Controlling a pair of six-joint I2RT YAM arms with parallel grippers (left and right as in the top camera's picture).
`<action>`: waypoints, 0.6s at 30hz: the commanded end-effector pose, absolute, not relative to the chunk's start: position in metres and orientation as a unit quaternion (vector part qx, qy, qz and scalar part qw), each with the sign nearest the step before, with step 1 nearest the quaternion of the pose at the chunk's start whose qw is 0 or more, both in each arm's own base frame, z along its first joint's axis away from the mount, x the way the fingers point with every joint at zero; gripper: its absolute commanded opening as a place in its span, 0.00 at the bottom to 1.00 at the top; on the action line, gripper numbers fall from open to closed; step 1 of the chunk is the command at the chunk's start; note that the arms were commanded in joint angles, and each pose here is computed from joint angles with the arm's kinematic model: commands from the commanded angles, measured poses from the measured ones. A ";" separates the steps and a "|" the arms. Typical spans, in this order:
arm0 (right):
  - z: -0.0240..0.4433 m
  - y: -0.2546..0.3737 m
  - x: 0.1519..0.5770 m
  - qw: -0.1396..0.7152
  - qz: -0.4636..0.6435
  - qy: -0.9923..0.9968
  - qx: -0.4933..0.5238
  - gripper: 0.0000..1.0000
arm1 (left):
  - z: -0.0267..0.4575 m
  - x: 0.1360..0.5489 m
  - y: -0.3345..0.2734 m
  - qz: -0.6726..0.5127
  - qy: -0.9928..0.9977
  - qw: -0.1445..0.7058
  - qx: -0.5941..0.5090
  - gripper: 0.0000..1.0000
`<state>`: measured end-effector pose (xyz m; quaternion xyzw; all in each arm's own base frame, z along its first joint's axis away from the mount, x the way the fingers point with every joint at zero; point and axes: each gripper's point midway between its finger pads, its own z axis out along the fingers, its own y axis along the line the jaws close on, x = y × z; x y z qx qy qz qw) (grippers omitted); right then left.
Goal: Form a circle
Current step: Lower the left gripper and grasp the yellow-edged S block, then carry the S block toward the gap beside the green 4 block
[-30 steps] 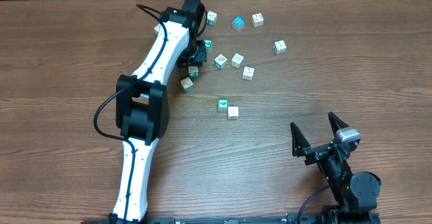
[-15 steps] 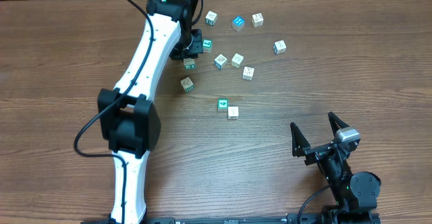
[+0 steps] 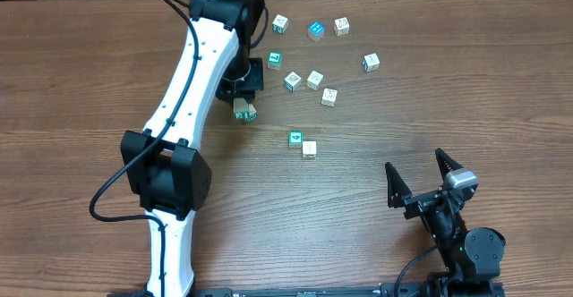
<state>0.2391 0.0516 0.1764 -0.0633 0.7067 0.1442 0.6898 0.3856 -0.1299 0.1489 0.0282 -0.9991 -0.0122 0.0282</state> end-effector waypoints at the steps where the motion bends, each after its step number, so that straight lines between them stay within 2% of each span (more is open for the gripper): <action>1: 0.175 0.050 0.240 0.693 0.139 0.705 -0.062 1.00 | 0.161 0.379 -0.141 0.000 -1.000 0.021 -0.007 0.19; 18: 0.175 0.050 0.240 0.693 0.139 0.705 -0.061 1.00 | 0.160 0.344 -0.171 -0.005 -0.997 0.043 -0.068 0.18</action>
